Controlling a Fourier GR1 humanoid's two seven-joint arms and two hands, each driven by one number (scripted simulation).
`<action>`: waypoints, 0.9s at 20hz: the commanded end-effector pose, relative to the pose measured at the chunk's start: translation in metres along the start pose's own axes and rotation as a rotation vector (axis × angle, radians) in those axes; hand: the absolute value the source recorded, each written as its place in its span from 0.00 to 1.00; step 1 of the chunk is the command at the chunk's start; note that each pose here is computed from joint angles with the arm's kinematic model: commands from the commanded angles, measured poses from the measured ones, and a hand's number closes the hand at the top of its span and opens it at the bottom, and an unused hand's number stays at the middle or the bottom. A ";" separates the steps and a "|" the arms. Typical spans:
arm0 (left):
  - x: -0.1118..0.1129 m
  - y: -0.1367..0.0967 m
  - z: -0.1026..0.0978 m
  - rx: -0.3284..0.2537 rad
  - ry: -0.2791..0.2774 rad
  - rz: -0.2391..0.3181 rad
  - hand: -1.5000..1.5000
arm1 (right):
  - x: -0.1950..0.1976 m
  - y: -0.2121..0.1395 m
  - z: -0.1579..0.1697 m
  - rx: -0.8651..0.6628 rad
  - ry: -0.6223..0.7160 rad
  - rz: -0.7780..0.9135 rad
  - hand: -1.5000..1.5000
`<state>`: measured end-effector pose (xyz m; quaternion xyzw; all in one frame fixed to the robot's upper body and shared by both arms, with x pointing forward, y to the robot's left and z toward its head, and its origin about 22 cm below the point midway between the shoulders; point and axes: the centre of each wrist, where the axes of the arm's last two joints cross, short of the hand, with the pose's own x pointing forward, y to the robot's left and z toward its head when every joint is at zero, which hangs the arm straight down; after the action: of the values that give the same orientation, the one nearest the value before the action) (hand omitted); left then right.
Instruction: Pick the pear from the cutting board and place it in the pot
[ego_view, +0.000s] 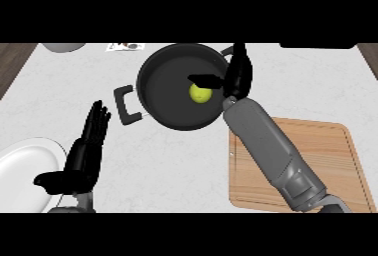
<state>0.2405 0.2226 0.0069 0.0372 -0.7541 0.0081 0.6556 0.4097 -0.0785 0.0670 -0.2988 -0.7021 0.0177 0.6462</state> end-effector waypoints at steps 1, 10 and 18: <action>-0.008 -0.001 -0.017 0.022 -0.007 -0.010 0.50 | -0.015 -0.021 -0.013 -0.034 -0.047 -0.080 0.00; -0.007 -0.014 0.003 0.017 0.012 -0.020 0.50 | -0.055 -0.072 -0.038 -0.056 -0.079 -0.122 0.00; 0.008 -0.006 0.011 0.020 0.018 -0.015 0.50 | -0.077 -0.096 -0.034 -0.133 -0.075 -0.140 0.00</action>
<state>0.2401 0.2186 0.0091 0.0462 -0.7515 0.0117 0.6581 0.4090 -0.1894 0.0433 -0.2828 -0.7418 -0.0383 0.6069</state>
